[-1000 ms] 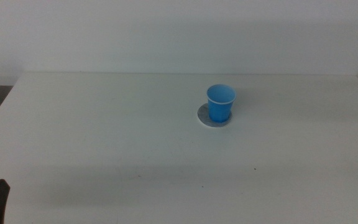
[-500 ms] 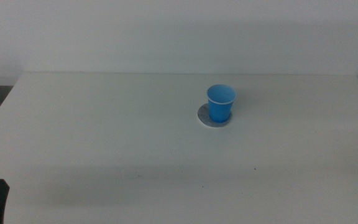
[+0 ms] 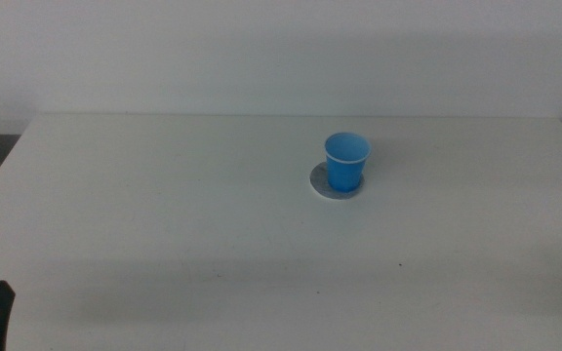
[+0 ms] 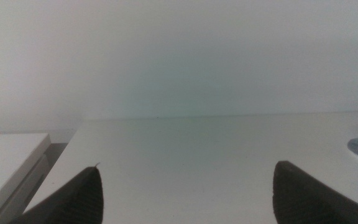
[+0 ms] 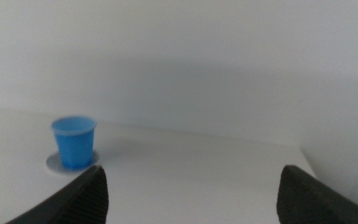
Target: Place an empty cup on a cup mat.
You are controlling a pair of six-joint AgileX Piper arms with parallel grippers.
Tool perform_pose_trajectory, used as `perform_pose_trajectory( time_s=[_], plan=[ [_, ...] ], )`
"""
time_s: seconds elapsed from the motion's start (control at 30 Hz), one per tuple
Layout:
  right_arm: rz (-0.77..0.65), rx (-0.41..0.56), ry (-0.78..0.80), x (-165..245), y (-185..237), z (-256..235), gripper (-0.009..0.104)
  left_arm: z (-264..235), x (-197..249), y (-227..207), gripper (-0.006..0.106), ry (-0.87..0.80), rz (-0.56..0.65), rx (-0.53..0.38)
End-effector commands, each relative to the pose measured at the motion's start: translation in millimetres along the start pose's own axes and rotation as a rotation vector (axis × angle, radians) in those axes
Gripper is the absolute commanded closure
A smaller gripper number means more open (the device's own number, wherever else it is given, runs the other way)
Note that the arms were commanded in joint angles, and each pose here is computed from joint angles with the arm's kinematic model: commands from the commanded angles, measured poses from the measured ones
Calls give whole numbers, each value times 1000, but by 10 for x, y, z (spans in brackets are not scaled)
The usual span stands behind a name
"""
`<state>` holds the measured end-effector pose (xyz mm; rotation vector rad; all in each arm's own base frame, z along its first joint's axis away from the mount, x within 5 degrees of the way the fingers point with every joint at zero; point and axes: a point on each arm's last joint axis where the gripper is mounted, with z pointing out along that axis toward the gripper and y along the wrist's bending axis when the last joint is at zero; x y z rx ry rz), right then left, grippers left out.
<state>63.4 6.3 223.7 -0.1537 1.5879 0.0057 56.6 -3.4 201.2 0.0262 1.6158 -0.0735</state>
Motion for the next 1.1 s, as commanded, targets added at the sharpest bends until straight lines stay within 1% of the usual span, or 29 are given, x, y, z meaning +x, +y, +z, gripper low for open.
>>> perform_pose_trajectory(
  time_s=[0.0, 0.1, 0.17, 0.2, 0.23, 0.43, 0.57, 0.83, 1.07],
  plan=[
    [-32, -15, 12, 90, 17, 8, 2, -3, -15, -1, 7, -16, -1, 2],
    [-13, -20, 50, 220, 30, 18, 2, -3, -15, -1, 7, -16, -1, 2],
    [-6, -21, 60, 229, 31, 17, 2, -3, -15, -1, 7, -16, -1, 2],
    [-6, -23, 107, 271, 33, 14, 2, -3, -15, -1, 7, -16, -1, 2],
    [-6, -23, 109, 274, 33, 13, 2, -3, -15, -1, 7, -16, -1, 2],
    [3, -20, 65, 243, 31, -9, 2, -3, -15, -1, 7, -16, -1, 2],
    [2, -13, 1, 209, 26, -68, 2, -3, -15, -1, 7, -16, -1, 2],
    [2, -15, 46, 250, 28, -69, 2, -3, -15, -1, 7, -16, -1, 2],
    [2, -15, 49, 252, 28, -69, 2, -3, -15, -1, 7, -16, -1, 2]
  ],
)
